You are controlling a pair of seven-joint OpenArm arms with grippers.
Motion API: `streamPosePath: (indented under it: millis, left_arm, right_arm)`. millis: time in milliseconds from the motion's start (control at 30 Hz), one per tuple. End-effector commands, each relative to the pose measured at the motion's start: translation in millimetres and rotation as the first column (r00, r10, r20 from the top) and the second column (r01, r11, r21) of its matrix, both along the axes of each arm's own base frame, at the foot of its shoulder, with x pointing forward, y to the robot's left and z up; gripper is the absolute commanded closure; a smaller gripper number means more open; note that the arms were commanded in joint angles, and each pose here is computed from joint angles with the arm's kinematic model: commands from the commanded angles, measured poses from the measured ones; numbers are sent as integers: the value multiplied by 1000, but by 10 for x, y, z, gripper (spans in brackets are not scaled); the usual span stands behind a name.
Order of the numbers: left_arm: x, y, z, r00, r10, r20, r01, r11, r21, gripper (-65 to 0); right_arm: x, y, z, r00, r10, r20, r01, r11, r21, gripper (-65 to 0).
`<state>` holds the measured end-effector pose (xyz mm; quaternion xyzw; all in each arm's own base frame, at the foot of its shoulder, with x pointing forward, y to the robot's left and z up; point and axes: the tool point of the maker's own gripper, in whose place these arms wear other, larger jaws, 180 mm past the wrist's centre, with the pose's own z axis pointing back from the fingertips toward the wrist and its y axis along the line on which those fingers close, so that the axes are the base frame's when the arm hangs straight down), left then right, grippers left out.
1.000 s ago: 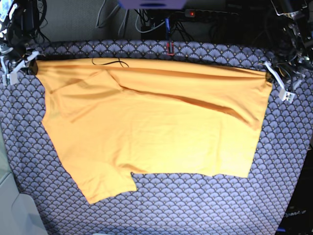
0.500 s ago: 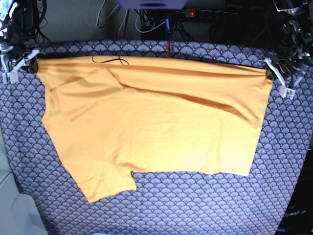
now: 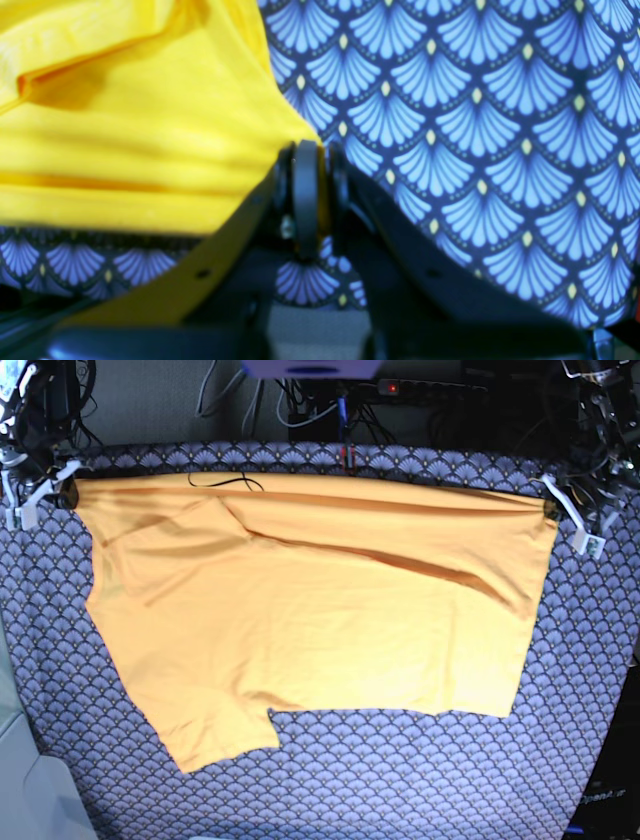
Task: Fold the T-shirt properly
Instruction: 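Drag the shirt further with both grippers, unfolding it flat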
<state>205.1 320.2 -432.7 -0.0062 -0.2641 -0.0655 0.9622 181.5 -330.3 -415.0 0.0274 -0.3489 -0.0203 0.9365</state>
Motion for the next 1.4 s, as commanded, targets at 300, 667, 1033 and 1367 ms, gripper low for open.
streamPosePath:
  millis: [300, 667, 1033, 1367]
  left_arm:
    - [-302, 183, -143, 989, 15, -148, -3, 996, 84, 0]
    - [-247, 77, -136, 996, 12, -94, -6, 998, 57, -492]
    - [-259, -30, -198, 998, 18, -64, -17, 1000, 23, -518]
    - [-25, 465, 158, 977, 189, 95, -194, 980, 42, -518]
  right_arm:
    - [-27, -155, 61, 1000, -16, -20, 15, 999, -42, -245]
    - [-129, -426, 177, 993, -115, 15, 116, 991, -64, -290]
    - [-121, -552, 274, 989, -141, 42, 144, 986, -85, -291]
    - [260, -707, 565, 985, -115, 127, 131, 984, -123, -291]
